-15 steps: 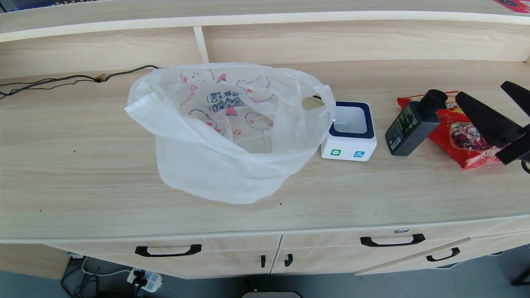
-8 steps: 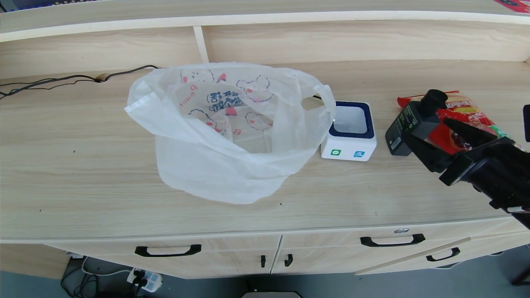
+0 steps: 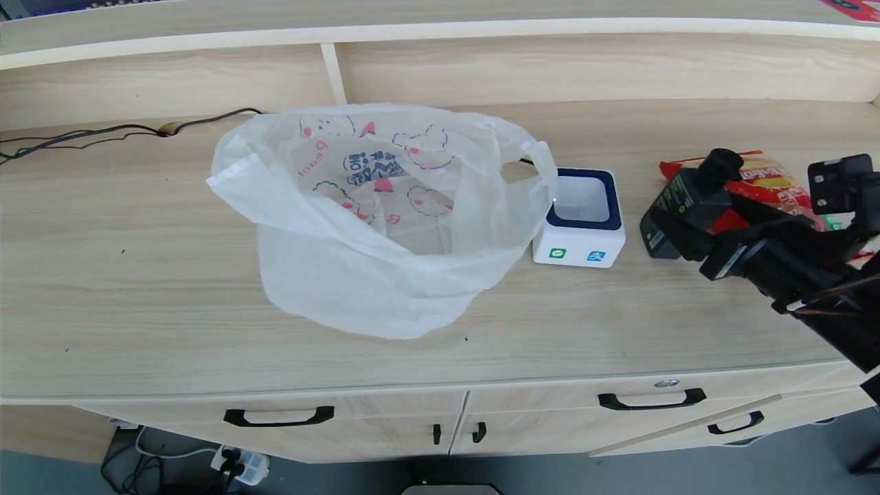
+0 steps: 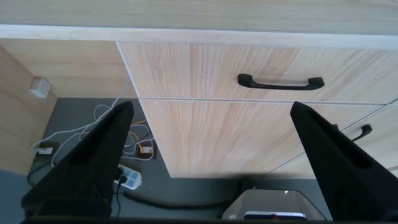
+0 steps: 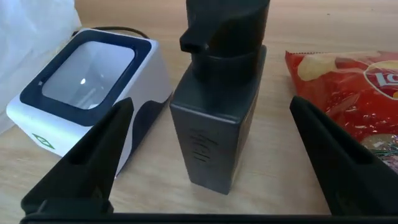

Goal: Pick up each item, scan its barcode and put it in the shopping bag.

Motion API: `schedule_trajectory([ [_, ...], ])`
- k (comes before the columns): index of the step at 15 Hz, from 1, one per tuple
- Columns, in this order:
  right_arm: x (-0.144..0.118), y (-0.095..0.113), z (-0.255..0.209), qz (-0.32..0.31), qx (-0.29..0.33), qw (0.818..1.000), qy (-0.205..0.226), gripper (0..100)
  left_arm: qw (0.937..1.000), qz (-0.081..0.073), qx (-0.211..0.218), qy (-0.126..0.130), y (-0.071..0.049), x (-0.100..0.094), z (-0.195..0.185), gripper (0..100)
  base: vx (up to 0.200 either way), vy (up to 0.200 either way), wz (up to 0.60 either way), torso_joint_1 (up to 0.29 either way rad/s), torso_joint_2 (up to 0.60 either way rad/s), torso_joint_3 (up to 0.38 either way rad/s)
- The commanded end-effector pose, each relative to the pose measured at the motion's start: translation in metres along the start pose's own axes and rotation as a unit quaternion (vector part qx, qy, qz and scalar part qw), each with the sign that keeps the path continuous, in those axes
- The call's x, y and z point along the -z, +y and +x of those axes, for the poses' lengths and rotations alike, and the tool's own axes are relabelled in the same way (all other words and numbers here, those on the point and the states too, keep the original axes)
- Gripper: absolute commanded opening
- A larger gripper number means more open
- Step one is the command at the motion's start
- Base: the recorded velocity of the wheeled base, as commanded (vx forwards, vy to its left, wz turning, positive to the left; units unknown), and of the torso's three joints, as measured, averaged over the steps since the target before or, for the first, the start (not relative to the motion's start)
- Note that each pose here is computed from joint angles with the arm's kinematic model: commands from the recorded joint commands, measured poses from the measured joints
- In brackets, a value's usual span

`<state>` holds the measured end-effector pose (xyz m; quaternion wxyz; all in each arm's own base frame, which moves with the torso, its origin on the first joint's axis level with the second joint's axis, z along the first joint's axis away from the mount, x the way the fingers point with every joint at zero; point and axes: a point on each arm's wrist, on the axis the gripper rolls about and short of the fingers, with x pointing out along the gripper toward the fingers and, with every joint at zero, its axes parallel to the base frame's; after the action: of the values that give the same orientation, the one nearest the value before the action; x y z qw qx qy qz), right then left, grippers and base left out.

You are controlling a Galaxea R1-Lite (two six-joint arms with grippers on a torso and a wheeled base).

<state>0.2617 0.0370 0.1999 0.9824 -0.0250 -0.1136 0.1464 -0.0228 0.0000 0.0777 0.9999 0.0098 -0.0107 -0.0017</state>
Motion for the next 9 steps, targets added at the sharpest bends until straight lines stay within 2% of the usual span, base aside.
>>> schedule_trajectory([
  [1,0.011,-0.004,0.010,0.002,0.003,1.000,0.014,100,1.0000,0.000,0.000,0.000,0.000,0.000,0.000,100,0.000,0.000,0.00,0.000,0.00,0.000],
  [9,0.017,-0.012,0.036,0.004,0.009,1.000,0.003,100,1.0000,0.001,0.000,0.000,0.000,0.000,0.000,100,0.000,0.000,0.00,0.000,0.00,0.000],
])
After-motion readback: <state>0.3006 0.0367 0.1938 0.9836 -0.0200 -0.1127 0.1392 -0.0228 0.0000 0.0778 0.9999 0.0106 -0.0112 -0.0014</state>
